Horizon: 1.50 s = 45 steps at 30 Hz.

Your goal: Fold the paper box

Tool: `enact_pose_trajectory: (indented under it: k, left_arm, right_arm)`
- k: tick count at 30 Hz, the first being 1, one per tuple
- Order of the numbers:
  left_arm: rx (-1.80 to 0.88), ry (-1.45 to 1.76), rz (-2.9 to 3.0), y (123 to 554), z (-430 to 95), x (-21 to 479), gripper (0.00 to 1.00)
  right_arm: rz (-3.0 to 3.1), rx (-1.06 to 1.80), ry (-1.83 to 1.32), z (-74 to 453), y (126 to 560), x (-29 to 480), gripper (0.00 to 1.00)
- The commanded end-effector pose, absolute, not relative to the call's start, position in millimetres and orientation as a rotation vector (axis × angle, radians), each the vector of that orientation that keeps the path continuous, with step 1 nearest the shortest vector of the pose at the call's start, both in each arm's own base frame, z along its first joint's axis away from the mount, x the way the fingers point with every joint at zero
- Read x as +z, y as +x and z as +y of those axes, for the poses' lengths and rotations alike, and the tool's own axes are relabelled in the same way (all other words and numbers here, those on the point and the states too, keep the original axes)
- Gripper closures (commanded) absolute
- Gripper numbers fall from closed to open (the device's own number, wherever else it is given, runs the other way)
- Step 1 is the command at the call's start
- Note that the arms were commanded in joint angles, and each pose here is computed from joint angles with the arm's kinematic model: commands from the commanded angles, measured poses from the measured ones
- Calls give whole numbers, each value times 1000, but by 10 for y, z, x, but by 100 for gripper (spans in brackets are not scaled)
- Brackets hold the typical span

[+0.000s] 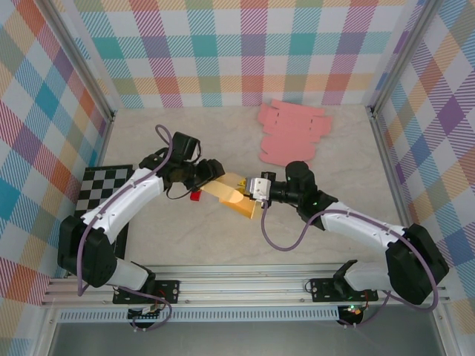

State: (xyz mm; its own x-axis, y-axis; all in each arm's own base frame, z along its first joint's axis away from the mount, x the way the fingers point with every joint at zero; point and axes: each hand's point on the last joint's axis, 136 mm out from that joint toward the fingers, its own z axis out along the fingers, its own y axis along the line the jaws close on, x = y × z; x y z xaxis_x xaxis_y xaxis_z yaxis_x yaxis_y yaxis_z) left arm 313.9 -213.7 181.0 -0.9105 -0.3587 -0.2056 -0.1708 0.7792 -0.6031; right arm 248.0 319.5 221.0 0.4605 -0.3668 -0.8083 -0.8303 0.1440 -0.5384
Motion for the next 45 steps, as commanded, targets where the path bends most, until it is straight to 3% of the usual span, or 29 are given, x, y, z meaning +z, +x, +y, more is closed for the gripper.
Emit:
enact_pose_trajectory:
  k: [1, 8, 11, 14, 19, 27, 37, 45]
  left_arm:
    - [-978, -272, 2608, 3021, -2388, 2033, 46]
    - [-963, -277, 2649, 2964, -2446, 1806, 61]
    - [-908, -274, 2665, 2946, -2407, 1721, 62]
    - [-876, -282, 2681, 2921, -2373, 1628, 63]
    - [-774, -286, 2708, 2884, -2307, 1415, 63]
    - [-553, -323, 2748, 2891, -2086, 994, 64]
    - [-384, -277, 2776, 2987, -1977, 832, 63]
    - [-342, -299, 2792, 2894, -1880, 757, 56]
  right_arm:
    - [1158, 474, -1493, 3218, 2486, 1992, 95]
    - [1220, 461, -1547, 3213, 2527, 1704, 91]
    - [1265, 466, -1541, 3166, 2571, 1610, 89]
    - [1322, 479, -1555, 3109, 2588, 1477, 72]
    - [1457, 512, -1572, 3031, 2609, 1282, 53]
    - [1653, 497, -1594, 2891, 2609, 1059, 45]
    - [1791, 514, -1478, 2754, 2587, 1222, 45]
    - [2405, 699, -700, 2747, 2789, 1626, 44]
